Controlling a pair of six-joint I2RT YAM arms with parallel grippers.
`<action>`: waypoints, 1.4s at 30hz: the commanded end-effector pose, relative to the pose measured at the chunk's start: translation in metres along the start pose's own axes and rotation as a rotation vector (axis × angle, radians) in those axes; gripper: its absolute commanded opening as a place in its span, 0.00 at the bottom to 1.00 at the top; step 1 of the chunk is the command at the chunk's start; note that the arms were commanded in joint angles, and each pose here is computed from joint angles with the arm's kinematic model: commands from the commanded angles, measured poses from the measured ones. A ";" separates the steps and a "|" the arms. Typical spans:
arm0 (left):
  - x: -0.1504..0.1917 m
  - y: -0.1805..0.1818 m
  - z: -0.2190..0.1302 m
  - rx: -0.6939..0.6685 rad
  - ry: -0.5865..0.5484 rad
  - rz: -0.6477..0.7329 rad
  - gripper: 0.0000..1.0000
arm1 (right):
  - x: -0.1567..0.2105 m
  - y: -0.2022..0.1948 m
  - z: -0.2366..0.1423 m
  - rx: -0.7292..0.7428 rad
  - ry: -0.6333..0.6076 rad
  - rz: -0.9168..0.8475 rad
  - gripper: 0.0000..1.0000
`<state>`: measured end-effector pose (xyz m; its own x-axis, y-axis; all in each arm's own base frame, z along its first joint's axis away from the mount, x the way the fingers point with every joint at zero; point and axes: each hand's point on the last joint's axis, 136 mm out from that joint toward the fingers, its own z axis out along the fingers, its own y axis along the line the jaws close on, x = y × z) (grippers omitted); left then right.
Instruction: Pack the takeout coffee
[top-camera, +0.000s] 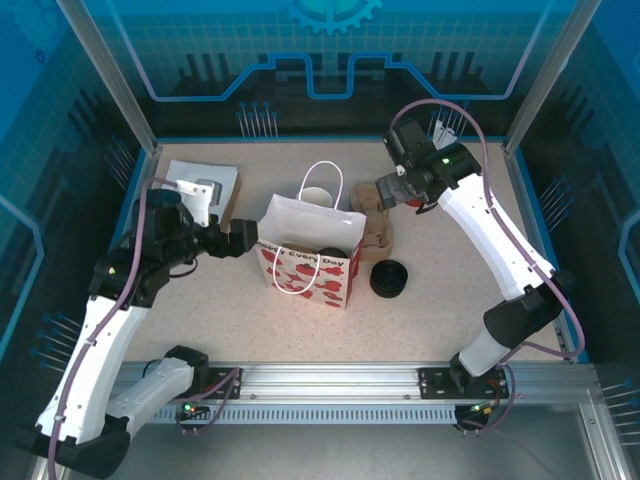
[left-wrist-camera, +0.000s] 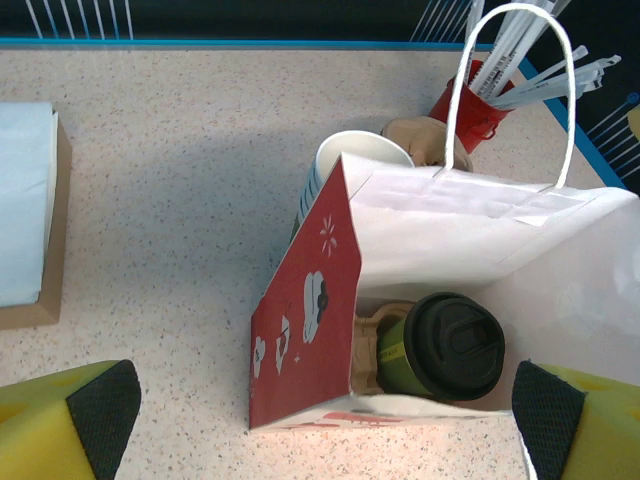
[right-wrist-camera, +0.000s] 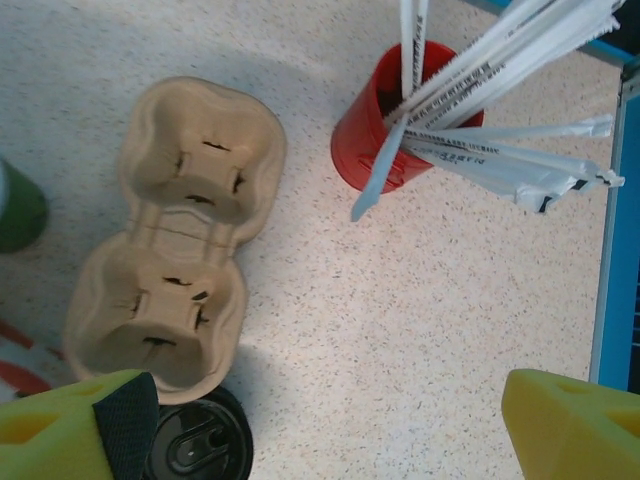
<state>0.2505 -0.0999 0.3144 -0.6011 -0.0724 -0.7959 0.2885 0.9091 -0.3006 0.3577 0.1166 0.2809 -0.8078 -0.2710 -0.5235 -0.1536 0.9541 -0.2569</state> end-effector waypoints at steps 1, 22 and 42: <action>-0.007 0.005 -0.004 -0.020 -0.074 -0.022 0.99 | -0.013 -0.009 0.008 0.002 -0.066 0.058 0.91; -0.001 0.008 -0.010 -0.040 -0.082 -0.022 0.99 | -0.031 -0.018 0.104 0.061 -0.043 0.082 0.86; -0.005 0.008 -0.009 -0.041 -0.087 -0.020 0.99 | -0.023 -0.034 0.101 0.134 -0.025 0.061 0.14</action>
<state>0.2447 -0.0911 0.3143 -0.5616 -0.1116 -0.8199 0.2546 0.9195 -0.2996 0.4436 0.0896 0.2103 -0.8035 -0.2198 -0.5533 -0.0529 0.9520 -0.3013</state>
